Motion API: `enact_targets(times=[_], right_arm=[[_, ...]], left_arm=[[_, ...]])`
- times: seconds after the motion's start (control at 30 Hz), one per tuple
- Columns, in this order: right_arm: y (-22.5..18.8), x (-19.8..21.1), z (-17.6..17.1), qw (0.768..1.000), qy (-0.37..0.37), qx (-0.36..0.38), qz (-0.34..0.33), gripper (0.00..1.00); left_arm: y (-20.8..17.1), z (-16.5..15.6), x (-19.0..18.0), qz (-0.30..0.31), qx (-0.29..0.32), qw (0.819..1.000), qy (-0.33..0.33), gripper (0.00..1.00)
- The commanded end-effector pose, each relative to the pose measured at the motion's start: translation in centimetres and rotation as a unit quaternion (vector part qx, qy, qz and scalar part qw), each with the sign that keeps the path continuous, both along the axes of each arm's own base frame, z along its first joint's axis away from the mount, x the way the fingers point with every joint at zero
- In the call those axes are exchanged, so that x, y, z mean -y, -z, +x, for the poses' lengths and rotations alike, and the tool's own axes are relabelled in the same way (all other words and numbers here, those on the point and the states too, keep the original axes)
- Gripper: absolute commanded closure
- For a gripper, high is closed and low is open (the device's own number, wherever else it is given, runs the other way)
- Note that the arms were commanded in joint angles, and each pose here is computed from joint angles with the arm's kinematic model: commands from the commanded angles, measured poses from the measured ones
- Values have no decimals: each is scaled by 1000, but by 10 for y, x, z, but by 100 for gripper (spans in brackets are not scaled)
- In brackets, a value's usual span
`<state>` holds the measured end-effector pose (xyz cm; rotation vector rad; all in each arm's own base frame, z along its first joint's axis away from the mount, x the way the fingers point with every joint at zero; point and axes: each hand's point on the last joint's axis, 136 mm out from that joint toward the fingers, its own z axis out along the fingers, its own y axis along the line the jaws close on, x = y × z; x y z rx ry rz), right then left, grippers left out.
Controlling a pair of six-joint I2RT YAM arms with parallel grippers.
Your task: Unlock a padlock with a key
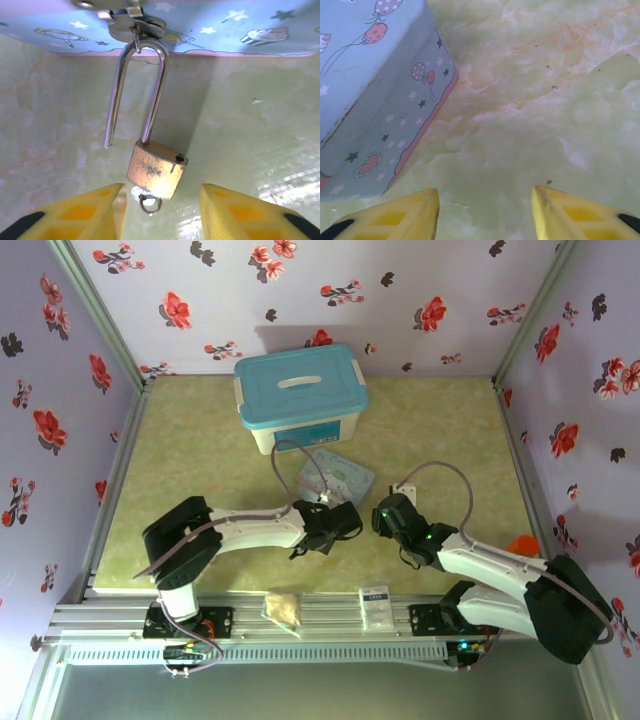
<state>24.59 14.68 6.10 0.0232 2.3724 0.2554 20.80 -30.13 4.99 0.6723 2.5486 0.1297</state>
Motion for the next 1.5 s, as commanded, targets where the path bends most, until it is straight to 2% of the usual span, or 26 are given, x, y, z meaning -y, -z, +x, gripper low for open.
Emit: enact_targets(times=[0.0,0.13,0.2,0.27,0.37,0.47,0.67,0.97,1.1,1.3,1.47], right_arm=[[-13,-10,-6,998,-17,13,60,43],[-25,-26,-17,992,-65,17,110,30],[-30,-29,-21,989,-68,20,129,18],[-33,-35,-23,986,-72,20,147,17],[-39,-54,-29,984,-94,22,153,20],[-41,-76,-33,986,-106,22,130,22],[-23,-116,-30,991,-97,-4,90,24],[5,-167,-19,990,-123,-28,59,29],[19,-176,-14,991,-126,-39,39,35],[40,-185,-13,990,-126,-61,24,38],[55,-177,-15,991,-109,-82,-11,46]], left_arm=[[-34,6,3,-104,-1,995,-6,48],[-58,21,-9,-185,11,983,-10,23],[-67,32,-21,-200,21,979,-18,18],[-73,43,-30,-213,23,976,-29,17],[-80,58,-33,-260,7,965,-32,17],[-83,70,-34,-307,3,950,-46,23],[-70,76,-45,-346,-2,935,-79,26],[-68,76,-75,-357,11,927,-113,25],[-63,73,-81,-358,8,926,-124,25],[-50,69,-83,-365,2,920,-139,27],[-45,68,-85,-368,0,919,-144,27]])
